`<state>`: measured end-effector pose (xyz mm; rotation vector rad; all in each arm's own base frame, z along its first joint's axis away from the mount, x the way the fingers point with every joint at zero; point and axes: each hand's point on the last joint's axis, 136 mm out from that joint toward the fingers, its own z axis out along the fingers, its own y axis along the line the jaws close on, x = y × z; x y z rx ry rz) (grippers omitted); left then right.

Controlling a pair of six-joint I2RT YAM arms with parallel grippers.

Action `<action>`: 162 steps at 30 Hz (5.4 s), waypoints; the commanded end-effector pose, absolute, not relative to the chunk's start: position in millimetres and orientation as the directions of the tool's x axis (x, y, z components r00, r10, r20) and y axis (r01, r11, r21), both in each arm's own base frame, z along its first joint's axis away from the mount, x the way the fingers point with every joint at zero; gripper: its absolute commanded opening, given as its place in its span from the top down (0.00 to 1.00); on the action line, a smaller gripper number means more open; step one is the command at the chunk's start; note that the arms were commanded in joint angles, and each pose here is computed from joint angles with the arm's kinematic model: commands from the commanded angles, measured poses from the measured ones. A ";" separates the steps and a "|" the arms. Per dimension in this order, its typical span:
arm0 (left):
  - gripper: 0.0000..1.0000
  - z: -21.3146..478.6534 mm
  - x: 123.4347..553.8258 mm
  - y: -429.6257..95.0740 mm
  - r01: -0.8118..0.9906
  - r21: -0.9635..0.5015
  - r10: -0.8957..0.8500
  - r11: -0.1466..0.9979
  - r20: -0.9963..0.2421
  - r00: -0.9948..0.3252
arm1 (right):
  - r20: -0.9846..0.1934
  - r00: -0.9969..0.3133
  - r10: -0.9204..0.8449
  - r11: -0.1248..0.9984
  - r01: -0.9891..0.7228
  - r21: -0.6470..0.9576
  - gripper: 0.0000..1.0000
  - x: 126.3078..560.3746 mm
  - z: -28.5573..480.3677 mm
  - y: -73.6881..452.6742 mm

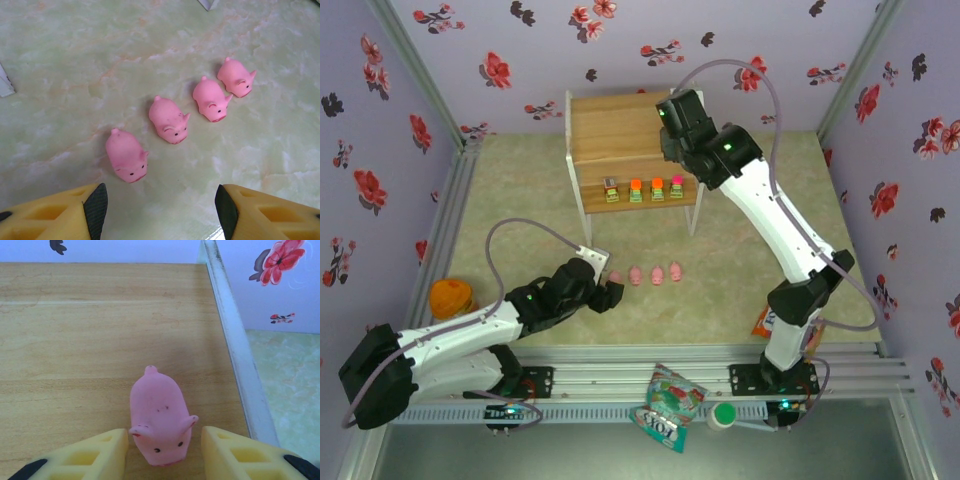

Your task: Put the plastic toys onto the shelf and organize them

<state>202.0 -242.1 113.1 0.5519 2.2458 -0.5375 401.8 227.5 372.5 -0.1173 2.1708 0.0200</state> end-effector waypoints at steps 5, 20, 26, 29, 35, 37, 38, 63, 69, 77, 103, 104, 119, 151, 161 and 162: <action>0.36 115.3 200.9 -242.0 0.553 -0.185 0.239 0.812 -0.760 -0.605 | -0.881 -0.468 -0.062 0.997 -0.071 -0.032 0.56 377.3 421.9 211.1; 0.36 112.9 199.5 -244.9 0.563 -0.177 0.253 0.807 -0.758 -0.602 | -0.889 -0.453 -0.072 0.993 -0.120 -0.020 0.57 334.2 421.3 215.8; 0.36 107.4 201.8 -244.7 0.552 -0.164 0.263 0.818 -0.746 -0.611 | -0.869 -0.491 -0.053 0.992 -0.129 0.013 0.59 314.7 390.7 209.7; 0.36 105.0 202.0 -245.9 0.553 -0.159 0.270 0.818 -0.742 -0.614 | -0.857 -0.514 -0.035 0.992 -0.123 0.033 0.61 305.6 372.0 204.5; 0.36 100.4 202.4 -249.4 0.557 -0.151 0.286 0.817 -0.733 -0.618 | -0.823 -0.568 -0.018 0.993 -0.109 0.054 0.63 291.0 330.5 199.5; 0.36 98.8 202.6 -250.4 0.557 -0.149 0.290 0.817 -0.729 -0.620 | -0.810 -0.587 -0.016 0.992 -0.110 0.060 0.64 287.5 315.8 200.2; 0.36 97.8 202.5 -250.8 0.558 -0.147 0.293 0.817 -0.727 -0.621 | -0.803 -0.596 -0.011 0.992 -0.109 0.067 0.64 285.6 308.9 200.6; 0.36 91.3 208.9 -243.8 0.523 -0.099 0.307 0.847 -0.711 -0.633 | -0.640 -0.768 0.036 0.988 -0.071 0.140 0.66 255.9 167.7 219.0; 0.36 91.2 209.9 -242.3 0.516 -0.091 0.307 0.852 -0.711 -0.632 | -0.602 -0.797 0.052 0.988 -0.047 0.149 0.65 252.9 135.2 222.2; 0.36 91.2 210.1 -241.8 0.514 -0.088 0.308 0.853 -0.711 -0.632 | -0.555 -0.830 0.055 0.991 -0.021 0.130 0.60 252.7 98.7 227.6; 0.36 90.8 210.3 -241.6 0.514 -0.086 0.309 0.854 -0.710 -0.633 | -0.476 -0.877 0.072 0.996 0.035 0.086 0.56 260.4 40.8 227.3; 0.36 90.9 210.3 -241.5 0.514 -0.085 0.310 0.854 -0.710 -0.632 | -0.473 -0.878 0.070 0.996 0.036 0.081 0.56 260.2 39.3 226.2; 0.36 90.5 210.2 -241.8 0.515 -0.085 0.311 0.853 -0.709 -0.633 | -0.482 -0.871 0.090 0.994 0.050 0.094 0.54 260.5 41.7 217.6; 0.36 88.5 210.6 -242.0 0.514 -0.081 0.315 0.854 -0.705 -0.636 | -0.455 -0.888 0.070 0.994 0.026 0.103 0.52 258.5 28.1 228.7; 0.36 89.4 210.9 -242.4 0.515 -0.081 0.315 0.854 -0.707 -0.634 | -0.453 -0.889 0.064 0.995 0.024 0.093 0.56 263.4 24.1 226.3; 0.36 88.7 210.7 -242.1 0.514 -0.081 0.315 0.854 -0.705 -0.635 | -0.452 -0.890 0.063 0.996 0.024 0.091 0.57 263.5 23.6 225.9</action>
